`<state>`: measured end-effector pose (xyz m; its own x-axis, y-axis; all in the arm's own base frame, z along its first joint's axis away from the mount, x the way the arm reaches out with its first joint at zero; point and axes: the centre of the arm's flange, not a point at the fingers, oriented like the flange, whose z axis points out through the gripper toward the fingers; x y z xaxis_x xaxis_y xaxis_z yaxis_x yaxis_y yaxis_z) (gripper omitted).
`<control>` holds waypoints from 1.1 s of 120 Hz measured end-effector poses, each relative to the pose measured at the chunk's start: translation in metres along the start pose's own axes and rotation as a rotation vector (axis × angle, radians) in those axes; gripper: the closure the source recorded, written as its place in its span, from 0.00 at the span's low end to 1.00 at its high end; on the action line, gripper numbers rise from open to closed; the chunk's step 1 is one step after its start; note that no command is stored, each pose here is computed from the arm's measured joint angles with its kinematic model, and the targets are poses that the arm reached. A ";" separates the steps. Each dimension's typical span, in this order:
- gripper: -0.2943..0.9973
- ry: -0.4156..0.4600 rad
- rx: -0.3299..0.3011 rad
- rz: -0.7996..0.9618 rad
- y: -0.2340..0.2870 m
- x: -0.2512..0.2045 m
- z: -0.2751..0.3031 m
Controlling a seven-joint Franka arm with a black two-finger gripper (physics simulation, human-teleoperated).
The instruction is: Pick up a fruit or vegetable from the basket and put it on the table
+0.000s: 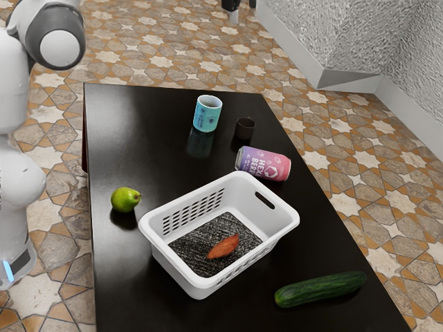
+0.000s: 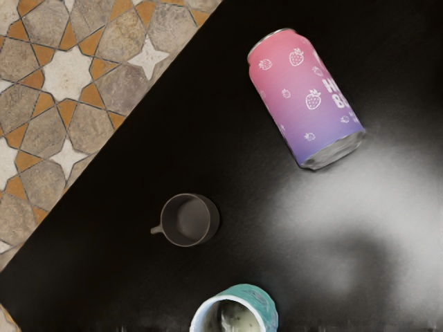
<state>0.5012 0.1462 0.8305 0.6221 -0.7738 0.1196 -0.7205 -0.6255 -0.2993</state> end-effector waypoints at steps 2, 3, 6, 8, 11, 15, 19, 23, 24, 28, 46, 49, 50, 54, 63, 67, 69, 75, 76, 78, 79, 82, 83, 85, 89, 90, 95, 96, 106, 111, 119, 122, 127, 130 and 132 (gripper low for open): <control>0.23 0.002 0.004 0.012 0.006 0.004 -0.006; 0.23 0.003 0.006 0.017 0.008 0.006 -0.009; 0.23 0.005 0.010 0.031 0.015 0.011 -0.016; 0.23 0.007 0.011 0.039 0.019 0.013 -0.020; 0.23 0.012 0.007 0.053 0.024 0.018 -0.023; 0.23 0.026 -0.012 0.079 0.032 0.027 -0.024; 0.23 0.050 -0.052 0.113 0.043 0.039 -0.023; 0.23 0.063 -0.114 0.138 0.054 0.054 -0.013; 0.23 0.062 -0.133 0.140 0.057 0.058 -0.009; 0.23 0.049 -0.204 0.141 0.068 0.071 0.007; 0.23 -0.108 -0.412 -0.007 0.078 0.083 0.090; 0.23 -0.128 -0.418 -0.043 0.070 0.078 0.103; 0.23 -0.134 -0.418 -0.054 0.067 0.076 0.106; 0.23 -0.150 -0.421 -0.089 0.057 0.069 0.121; 0.23 -0.229 -0.479 -0.201 0.045 0.046 0.170; 0.23 -0.254 -0.490 -0.249 0.043 0.038 0.182; 0.23 -0.262 -0.491 -0.270 0.042 0.036 0.186; 0.23 -0.277 -0.490 -0.322 0.039 0.034 0.195; 0.23 -0.279 -0.489 -0.330 0.038 0.034 0.196; 0.23 -0.282 -0.484 -0.345 0.038 0.034 0.197; 0.23 -0.283 -0.482 -0.353 0.038 0.034 0.197; 0.23 -0.286 -0.473 -0.375 0.036 0.033 0.197; 0.23 -0.287 -0.471 -0.383 0.036 0.033 0.196; 0.23 -0.290 -0.464 -0.401 0.035 0.031 0.195; 0.23 -0.303 -0.435 -0.461 0.030 0.016 0.182; 0.23 -0.308 -0.425 -0.481 0.029 0.010 0.178; 0.23 -0.338 -0.383 -0.604 0.019 -0.033 0.154; 0.23 -0.346 -0.378 -0.634 0.017 -0.044 0.150; 0.23 -0.390 -0.310 -0.973 0.014 -0.177 0.084; 0.23 -0.421 -0.302 -1.158 0.019 -0.245 0.068; 0.23 -0.502 -0.385 -1.397 0.015 -0.344 0.105; 0.23 -0.513 -0.408 -1.404 0.010 -0.344 0.121; 0.23 -0.508 -0.417 -1.217 -0.007 -0.235 0.152; 0.23 -0.495 -0.415 -1.033 0.000 -0.129 0.171; 0.23 -0.483 -0.415 -0.916 0.015 -0.061 0.180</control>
<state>0.5073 0.2020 0.6484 0.9596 0.0605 -0.2749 0.0810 -0.9947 0.0637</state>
